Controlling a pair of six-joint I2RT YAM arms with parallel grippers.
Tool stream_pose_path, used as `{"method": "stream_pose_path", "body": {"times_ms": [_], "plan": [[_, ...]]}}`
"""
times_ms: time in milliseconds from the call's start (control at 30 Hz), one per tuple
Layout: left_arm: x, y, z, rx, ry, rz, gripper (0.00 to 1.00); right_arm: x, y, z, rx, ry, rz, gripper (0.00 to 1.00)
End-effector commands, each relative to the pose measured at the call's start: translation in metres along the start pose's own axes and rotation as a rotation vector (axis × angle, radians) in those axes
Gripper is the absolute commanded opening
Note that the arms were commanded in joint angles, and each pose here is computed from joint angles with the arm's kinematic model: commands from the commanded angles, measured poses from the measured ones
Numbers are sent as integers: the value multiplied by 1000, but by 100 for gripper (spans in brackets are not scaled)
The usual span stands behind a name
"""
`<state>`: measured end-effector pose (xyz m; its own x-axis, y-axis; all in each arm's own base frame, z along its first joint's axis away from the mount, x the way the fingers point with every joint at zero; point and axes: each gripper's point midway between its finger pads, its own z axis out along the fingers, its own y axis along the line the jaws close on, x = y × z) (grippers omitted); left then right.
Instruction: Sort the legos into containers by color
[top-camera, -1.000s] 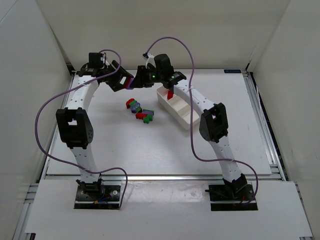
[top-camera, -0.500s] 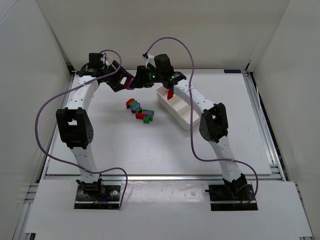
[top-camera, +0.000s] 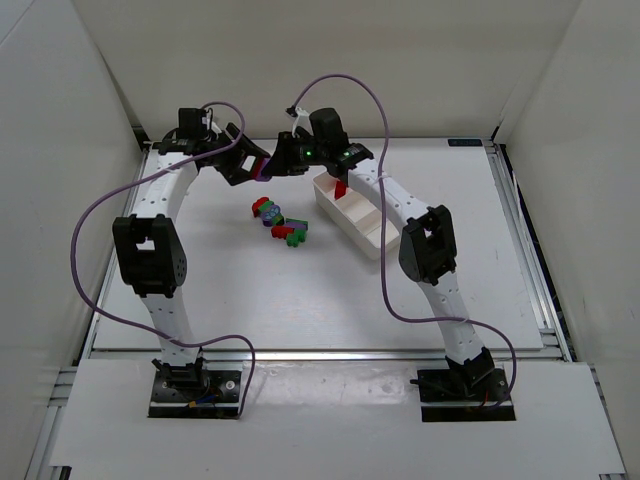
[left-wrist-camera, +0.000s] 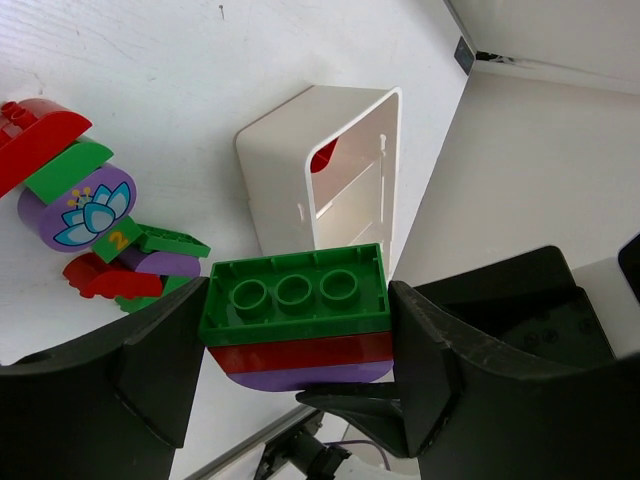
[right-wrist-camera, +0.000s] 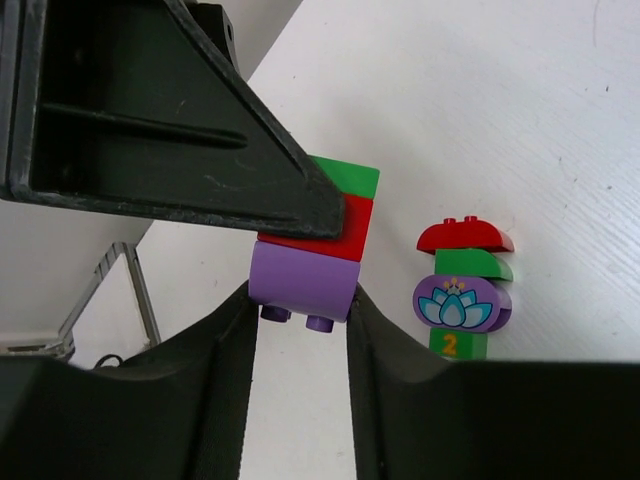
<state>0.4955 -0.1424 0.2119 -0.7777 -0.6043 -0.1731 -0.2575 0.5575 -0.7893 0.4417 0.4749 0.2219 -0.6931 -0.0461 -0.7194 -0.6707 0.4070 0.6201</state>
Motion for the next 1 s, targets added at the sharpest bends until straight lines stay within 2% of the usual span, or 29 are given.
{"method": "stream_pose_path", "body": {"times_ms": [0,33,67,167,267,300,400,500,533,600,633,733,800,967], "plan": [[7,-7,-4,33,18,7,10,-6,11,3,-49,-24,-43,25],[7,-7,-3,35,20,9,10,-4,11,3,-49,-20,-38,20],[7,-9,-4,41,18,13,10,-5,12,3,-50,-22,-42,10],[8,-8,-3,47,21,15,10,-3,10,2,-46,-17,-40,0],[9,-10,-3,54,21,23,14,-3,11,1,-47,-18,-41,0],[8,-10,-2,55,15,27,20,-3,13,0,-52,-20,-47,0],[8,-13,-3,56,3,33,47,-5,19,-1,-70,-23,-63,0],[8,-13,-4,59,0,41,55,-6,27,-5,-102,-25,-79,0],[8,-16,-5,71,2,52,61,-7,27,-6,-106,-26,-83,0],[8,-19,-8,82,-2,76,66,-10,34,-12,-123,-29,-93,0],[7,-23,-11,91,-9,86,76,-8,32,-13,-125,-22,-93,0],[8,-28,-15,105,-12,98,92,-8,32,-20,-131,-22,-97,0],[9,-30,-17,114,-10,107,99,-10,30,-26,-128,-26,-100,0],[11,-39,-25,160,-3,134,99,-14,34,-36,-149,-29,-126,0]]}}
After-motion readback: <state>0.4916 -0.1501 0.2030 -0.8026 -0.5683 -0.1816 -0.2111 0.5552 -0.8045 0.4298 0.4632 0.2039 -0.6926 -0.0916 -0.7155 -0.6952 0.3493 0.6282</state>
